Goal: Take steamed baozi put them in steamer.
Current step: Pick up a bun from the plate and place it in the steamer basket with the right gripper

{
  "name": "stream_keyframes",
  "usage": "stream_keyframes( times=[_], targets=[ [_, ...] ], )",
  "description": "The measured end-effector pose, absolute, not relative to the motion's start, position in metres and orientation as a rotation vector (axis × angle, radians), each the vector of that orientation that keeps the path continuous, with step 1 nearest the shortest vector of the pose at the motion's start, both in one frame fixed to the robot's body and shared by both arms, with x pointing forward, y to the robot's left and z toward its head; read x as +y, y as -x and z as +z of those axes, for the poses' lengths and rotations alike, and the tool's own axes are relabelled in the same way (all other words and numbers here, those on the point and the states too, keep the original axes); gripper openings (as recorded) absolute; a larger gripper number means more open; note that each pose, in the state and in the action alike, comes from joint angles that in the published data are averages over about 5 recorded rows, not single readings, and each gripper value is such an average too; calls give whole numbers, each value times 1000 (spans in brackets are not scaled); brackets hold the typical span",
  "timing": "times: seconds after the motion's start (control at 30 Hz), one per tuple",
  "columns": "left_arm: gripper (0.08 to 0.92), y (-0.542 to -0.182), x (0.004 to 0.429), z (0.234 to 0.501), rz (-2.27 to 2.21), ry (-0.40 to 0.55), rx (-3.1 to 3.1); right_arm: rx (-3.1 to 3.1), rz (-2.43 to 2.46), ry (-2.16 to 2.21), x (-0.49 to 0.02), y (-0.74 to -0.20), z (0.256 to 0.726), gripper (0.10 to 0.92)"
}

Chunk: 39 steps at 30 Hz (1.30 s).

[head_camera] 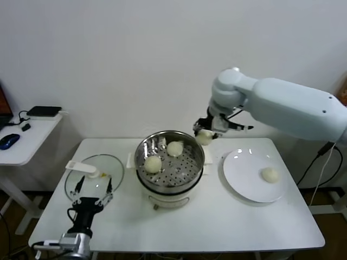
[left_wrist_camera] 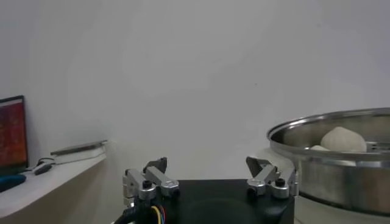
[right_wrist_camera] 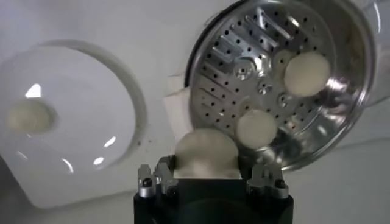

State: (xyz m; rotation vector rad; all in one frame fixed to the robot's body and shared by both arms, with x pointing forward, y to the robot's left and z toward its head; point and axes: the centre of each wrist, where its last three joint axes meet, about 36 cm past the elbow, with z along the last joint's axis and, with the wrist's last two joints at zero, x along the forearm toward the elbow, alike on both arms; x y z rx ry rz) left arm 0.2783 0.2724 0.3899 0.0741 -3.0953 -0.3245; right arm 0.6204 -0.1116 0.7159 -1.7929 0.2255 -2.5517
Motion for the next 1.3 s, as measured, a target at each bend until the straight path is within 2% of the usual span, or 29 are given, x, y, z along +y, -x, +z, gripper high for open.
stream_keyframes(
  times=[0.3, 0.6, 1.3],
  targets=[
    [823, -277, 274, 392, -341, -71, -3090, 30, -2466, 1756, -54, -601, 690, 671],
    [823, -276, 275, 389, -347, -71, -3078, -68, -2393, 1769, -17, -590, 656, 670],
    [823, -277, 275, 381, -348, -69, -3059, -34, -2310, 1907, 3, -585, 606, 677]
  ],
)
